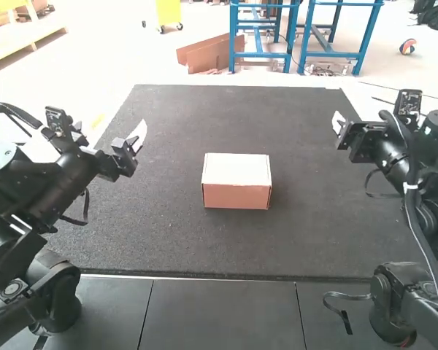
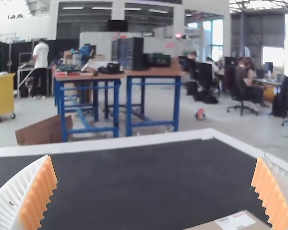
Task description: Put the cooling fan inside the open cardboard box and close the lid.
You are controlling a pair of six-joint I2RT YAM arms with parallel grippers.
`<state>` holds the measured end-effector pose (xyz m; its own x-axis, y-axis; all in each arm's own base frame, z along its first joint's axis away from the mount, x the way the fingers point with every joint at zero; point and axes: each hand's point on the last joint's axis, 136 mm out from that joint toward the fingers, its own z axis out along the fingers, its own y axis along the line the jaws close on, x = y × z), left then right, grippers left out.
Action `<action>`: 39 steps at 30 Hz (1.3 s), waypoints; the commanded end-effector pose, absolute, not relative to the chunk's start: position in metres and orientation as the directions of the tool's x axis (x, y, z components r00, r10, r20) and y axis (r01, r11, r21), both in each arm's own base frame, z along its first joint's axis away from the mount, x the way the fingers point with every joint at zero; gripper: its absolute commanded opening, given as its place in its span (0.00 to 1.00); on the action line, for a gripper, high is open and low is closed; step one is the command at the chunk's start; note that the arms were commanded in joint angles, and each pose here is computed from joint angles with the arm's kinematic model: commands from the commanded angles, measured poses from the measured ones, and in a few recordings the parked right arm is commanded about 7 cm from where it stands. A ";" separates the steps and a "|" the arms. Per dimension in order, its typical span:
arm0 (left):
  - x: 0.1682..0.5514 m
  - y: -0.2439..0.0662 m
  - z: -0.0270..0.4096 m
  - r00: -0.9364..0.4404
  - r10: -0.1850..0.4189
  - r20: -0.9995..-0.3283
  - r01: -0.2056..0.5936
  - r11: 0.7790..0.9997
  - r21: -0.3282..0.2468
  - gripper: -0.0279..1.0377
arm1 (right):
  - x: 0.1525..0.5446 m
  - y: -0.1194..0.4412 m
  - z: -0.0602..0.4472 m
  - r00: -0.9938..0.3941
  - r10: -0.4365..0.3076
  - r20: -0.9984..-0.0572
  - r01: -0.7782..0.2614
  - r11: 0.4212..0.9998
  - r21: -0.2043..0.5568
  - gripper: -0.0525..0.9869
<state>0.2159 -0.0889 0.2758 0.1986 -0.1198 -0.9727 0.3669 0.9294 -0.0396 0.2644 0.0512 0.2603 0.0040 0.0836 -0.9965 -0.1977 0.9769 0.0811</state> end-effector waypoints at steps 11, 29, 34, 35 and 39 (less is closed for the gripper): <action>0.225 -0.086 0.244 0.210 -0.131 -0.969 0.339 0.939 -0.054 0.92 | 0.268 0.030 0.203 -0.020 0.032 -0.999 -0.113 0.993 0.034 0.93; 0.243 0.004 0.216 0.177 -0.050 -0.983 -0.033 0.998 -0.056 0.92 | 0.250 0.010 0.212 0.094 0.038 -0.995 -0.049 0.998 0.033 0.93; 0.245 0.010 0.203 0.124 -0.037 -0.992 -0.041 0.998 -0.042 0.92 | 0.245 0.003 0.207 0.119 0.037 -0.992 -0.015 0.999 0.036 0.93; 0.246 0.010 0.197 0.099 -0.030 -0.995 -0.038 0.999 -0.034 0.92 | 0.244 0.000 0.204 0.121 0.039 -0.992 0.002 0.999 0.039 0.93; 0.246 0.018 0.175 0.010 -0.037 -0.999 -0.070 0.997 -0.038 0.93 | 0.246 -0.009 0.187 0.055 0.048 -0.997 0.056 0.997 0.051 0.93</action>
